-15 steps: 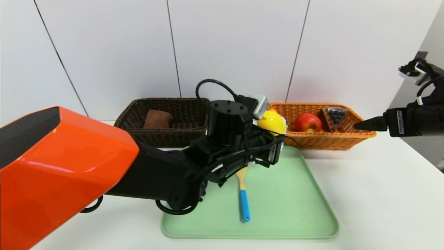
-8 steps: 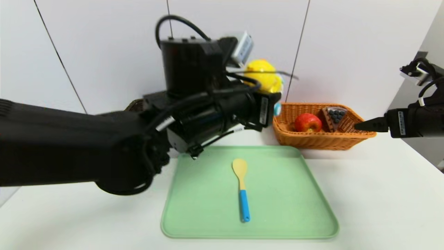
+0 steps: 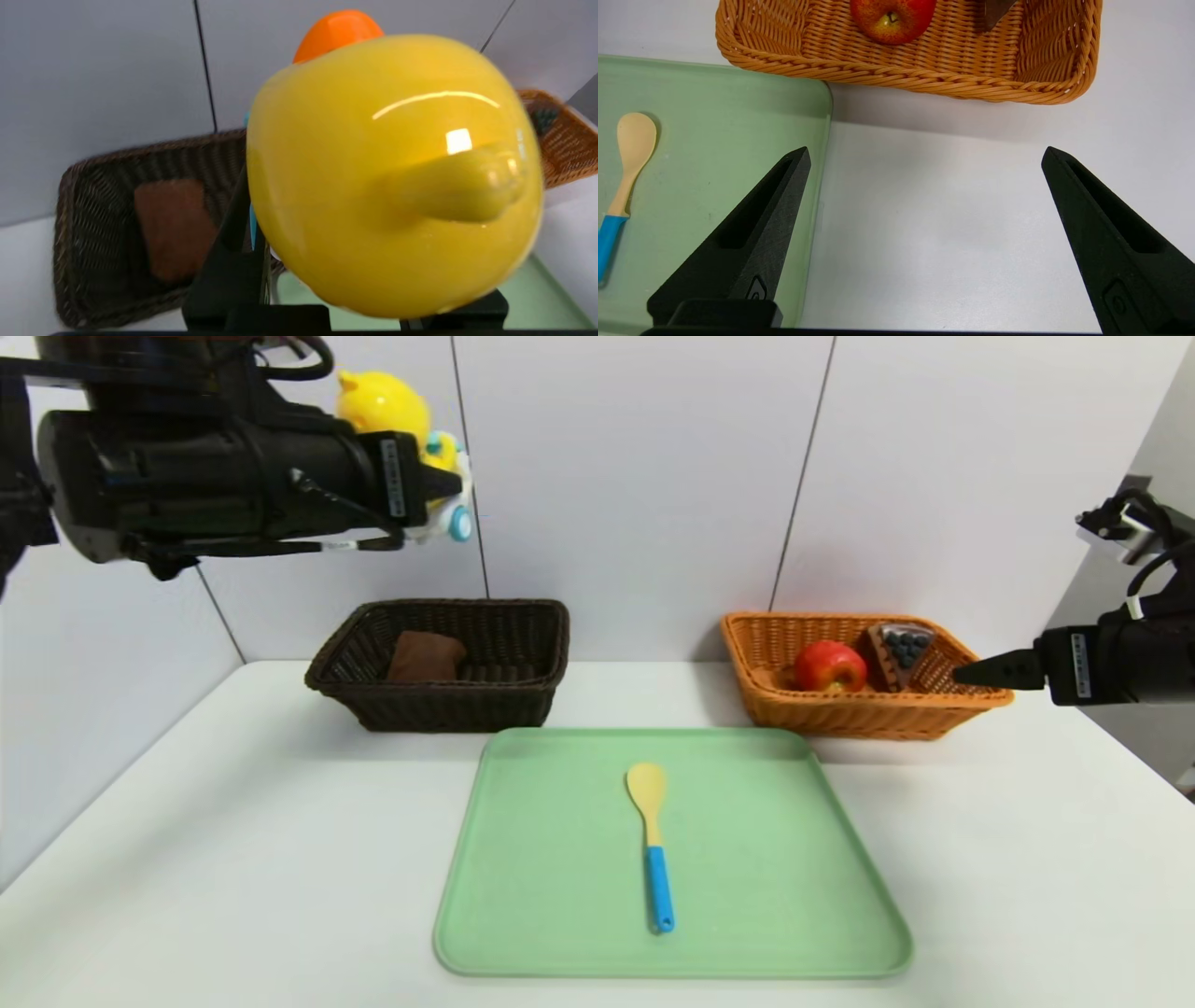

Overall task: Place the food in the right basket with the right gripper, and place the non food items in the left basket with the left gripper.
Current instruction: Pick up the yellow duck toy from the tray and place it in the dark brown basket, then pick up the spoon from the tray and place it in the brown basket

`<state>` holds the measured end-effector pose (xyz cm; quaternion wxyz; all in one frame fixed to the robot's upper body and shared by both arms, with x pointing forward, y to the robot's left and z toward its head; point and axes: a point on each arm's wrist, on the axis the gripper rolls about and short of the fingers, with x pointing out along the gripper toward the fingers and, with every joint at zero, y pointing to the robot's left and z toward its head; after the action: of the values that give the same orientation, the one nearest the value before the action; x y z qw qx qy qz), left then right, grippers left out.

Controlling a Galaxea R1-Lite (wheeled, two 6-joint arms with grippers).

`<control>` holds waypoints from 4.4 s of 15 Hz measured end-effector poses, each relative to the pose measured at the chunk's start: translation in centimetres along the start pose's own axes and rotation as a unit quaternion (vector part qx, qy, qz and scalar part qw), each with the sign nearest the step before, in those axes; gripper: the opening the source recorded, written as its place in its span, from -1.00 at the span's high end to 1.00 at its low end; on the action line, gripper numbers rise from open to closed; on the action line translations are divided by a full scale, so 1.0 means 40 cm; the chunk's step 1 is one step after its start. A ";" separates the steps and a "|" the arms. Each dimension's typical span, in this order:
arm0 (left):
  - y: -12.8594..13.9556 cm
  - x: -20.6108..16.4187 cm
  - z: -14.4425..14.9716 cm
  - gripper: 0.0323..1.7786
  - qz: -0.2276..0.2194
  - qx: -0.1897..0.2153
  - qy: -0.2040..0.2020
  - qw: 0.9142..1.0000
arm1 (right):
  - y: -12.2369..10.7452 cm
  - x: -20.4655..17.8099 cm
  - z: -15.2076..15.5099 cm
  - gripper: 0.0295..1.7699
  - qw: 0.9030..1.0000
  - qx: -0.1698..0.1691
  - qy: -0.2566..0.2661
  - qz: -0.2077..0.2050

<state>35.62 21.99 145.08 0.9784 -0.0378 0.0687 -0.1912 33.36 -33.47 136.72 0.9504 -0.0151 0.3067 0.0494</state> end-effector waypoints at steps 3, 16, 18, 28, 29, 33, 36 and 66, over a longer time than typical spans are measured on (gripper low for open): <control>0.077 -0.014 -0.013 0.25 0.050 -0.010 0.064 0.997 | 0.000 0.000 -0.004 -0.93 1.000 0.011 0.005 0.000; 0.240 0.256 -0.172 0.25 0.101 -0.027 0.125 0.987 | -0.008 0.005 -0.011 -0.93 0.999 0.031 0.013 -0.004; 0.239 0.283 -0.194 0.25 0.083 -0.032 0.136 0.987 | -0.008 0.010 -0.012 -0.93 0.999 0.032 0.016 -0.004; 0.195 0.391 -0.267 0.25 0.021 -0.035 0.171 0.984 | -0.010 0.041 -0.029 -0.93 0.999 0.033 0.037 -0.004; 0.193 0.401 -0.275 0.25 0.019 -0.035 0.174 0.984 | -0.010 0.045 -0.032 -0.93 0.999 0.033 0.040 -0.004; 0.183 0.436 -0.309 0.25 0.013 -0.034 0.185 0.982 | -0.011 0.055 -0.034 -0.93 0.998 0.032 0.046 -0.003; 0.187 0.458 -0.331 0.25 0.014 -0.034 0.192 0.981 | -0.012 0.061 -0.036 -0.93 0.998 0.032 0.050 -0.004; -0.341 0.074 -0.168 -0.85 0.002 -0.061 0.327 0.943 | 0.030 0.055 -0.048 -0.93 0.994 0.001 0.104 0.024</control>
<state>32.30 7.97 139.47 0.8985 -0.0328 0.3962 -0.1863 33.89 -32.21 133.87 0.9119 -0.0123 0.4042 0.0702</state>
